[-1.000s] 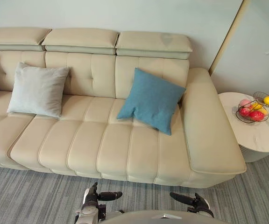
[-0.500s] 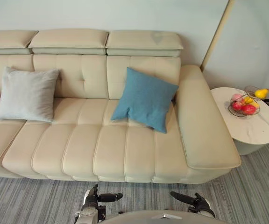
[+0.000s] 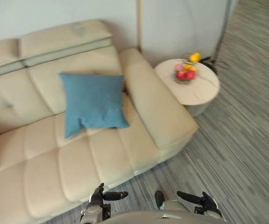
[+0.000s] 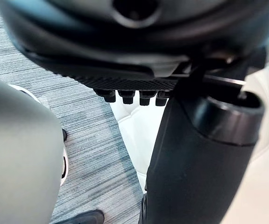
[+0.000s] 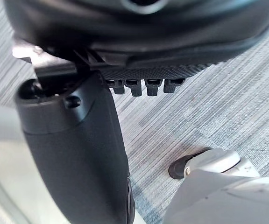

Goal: Pick up cushions and gather them together orderly.

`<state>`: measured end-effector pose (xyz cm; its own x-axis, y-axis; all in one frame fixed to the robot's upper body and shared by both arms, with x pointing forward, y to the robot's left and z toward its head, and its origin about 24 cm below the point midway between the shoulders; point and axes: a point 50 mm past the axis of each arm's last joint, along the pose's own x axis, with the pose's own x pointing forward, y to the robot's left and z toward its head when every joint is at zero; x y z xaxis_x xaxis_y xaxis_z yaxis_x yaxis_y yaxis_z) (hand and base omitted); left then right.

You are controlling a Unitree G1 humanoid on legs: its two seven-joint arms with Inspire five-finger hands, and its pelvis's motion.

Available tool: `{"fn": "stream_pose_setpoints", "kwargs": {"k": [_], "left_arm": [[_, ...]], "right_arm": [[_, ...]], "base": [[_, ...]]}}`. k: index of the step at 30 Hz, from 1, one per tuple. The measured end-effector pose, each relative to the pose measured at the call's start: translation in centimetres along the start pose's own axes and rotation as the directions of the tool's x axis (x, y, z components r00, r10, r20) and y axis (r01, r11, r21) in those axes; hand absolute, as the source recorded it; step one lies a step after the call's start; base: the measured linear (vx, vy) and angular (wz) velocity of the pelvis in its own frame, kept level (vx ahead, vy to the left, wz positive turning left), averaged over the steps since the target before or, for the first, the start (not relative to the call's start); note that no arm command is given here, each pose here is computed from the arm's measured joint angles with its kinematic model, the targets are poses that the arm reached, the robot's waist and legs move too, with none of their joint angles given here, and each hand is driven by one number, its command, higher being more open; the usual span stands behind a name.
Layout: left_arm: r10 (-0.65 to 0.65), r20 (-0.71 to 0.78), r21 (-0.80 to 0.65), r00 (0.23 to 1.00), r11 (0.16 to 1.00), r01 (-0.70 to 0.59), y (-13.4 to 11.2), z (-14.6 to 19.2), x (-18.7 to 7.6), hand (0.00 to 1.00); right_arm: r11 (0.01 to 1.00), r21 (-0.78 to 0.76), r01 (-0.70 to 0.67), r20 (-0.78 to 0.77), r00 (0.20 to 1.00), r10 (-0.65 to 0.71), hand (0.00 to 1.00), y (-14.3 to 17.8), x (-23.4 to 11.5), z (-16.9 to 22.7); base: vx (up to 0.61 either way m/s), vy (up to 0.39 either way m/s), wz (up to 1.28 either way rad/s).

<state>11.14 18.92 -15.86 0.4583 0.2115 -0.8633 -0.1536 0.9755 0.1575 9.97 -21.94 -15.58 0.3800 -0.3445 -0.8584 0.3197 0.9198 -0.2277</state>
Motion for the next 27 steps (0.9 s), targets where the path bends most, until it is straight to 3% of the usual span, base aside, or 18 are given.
{"fn": "stream_pose_setpoints", "kwargs": {"k": [4,7,15,27], "left_arm": [[-0.003,0.029,0.019,1.0,1.0,0.002,0.1,1.0,0.2,1.0],[0.013,-0.006,0.018,1.0,1.0,-0.013,0.6,-0.1,0.0,1.0],[-0.032,0.001,0.078,0.999,0.996,0.032,-0.4,0.6,0.3,1.0],[-0.003,0.108,-0.004,0.994,1.0,0.003,0.2,2.6,0.2,1.0]], "right_arm": [[1.0,0.009,0.004,0.024,1.0,-0.004,1.0,-0.1,0.2,1.0],[1.0,-0.009,0.017,0.025,1.0,-0.016,1.0,-0.4,0.3,1.2],[0.999,-0.048,0.018,0.004,1.0,-0.018,1.0,-0.3,0.4,0.8],[0.998,-0.063,0.023,-0.054,0.998,-0.026,1.0,-0.4,0.4,-0.3]], "base": [[-0.04,-0.014,-1.33],[0.19,-0.076,-1.25],[0.13,-0.272,-1.02],[0.13,-0.082,-1.08]]}}
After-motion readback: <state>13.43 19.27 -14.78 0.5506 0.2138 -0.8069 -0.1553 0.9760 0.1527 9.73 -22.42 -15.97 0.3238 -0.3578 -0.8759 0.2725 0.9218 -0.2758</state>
